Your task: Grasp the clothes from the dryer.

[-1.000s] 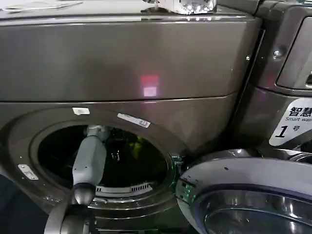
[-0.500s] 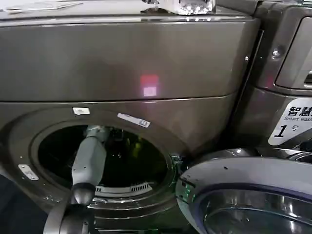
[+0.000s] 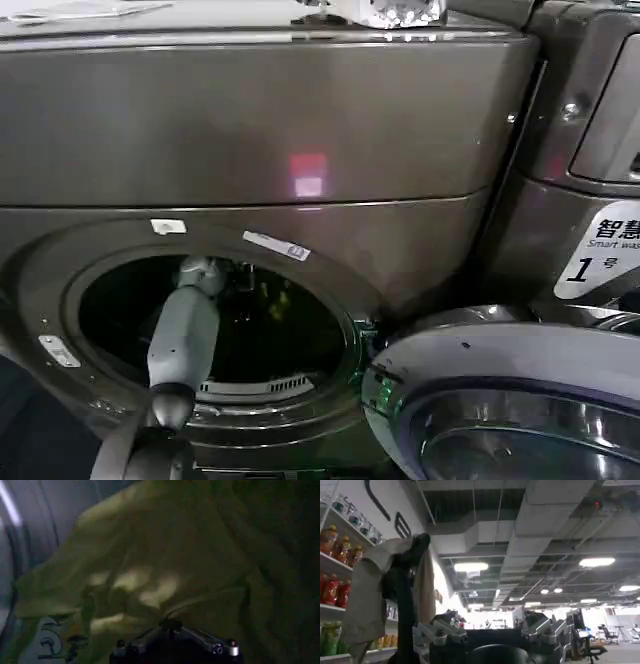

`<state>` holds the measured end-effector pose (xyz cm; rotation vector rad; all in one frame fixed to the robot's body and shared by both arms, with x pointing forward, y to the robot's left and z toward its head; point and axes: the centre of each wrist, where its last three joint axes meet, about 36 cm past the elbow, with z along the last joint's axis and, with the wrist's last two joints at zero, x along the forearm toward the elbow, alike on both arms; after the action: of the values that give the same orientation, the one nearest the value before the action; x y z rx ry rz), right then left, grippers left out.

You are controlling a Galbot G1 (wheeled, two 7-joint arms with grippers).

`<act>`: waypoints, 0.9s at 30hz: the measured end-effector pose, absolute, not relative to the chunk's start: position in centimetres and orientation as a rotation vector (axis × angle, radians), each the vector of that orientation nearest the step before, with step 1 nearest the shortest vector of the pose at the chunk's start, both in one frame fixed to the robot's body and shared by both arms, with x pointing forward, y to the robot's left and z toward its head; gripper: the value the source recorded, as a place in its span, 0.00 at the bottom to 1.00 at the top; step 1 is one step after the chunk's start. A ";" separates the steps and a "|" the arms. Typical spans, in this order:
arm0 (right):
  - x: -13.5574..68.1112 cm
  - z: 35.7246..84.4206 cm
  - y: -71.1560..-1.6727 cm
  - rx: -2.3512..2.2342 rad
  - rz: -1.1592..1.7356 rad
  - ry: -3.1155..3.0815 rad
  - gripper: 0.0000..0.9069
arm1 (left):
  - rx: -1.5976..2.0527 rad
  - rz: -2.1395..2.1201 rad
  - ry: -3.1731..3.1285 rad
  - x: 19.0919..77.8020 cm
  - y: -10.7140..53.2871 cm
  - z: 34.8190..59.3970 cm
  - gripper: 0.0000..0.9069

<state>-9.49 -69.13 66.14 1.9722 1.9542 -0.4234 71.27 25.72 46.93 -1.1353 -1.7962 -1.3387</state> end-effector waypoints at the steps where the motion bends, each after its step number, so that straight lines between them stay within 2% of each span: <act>1: -9.5 66.1 -69.1 1.973 -0.424 1.955 1.00 | -1.114 -1.339 -1.835 71.2 25.6 47.1 0.00; 12: -8.8 65.8 -69.0 1.971 -0.411 1.976 1.00 | -0.778 -1.229 -2.375 71.3 24.7 47.9 0.00; 27: -8.5 66.0 -69.0 1.960 -0.423 1.980 1.00 | -0.202 -0.636 -2.957 69.4 21.2 50.4 0.00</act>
<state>-8.50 -68.95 65.96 1.9597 1.9799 -0.4225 69.41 21.17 50.37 -0.2017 -2.9569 -0.6361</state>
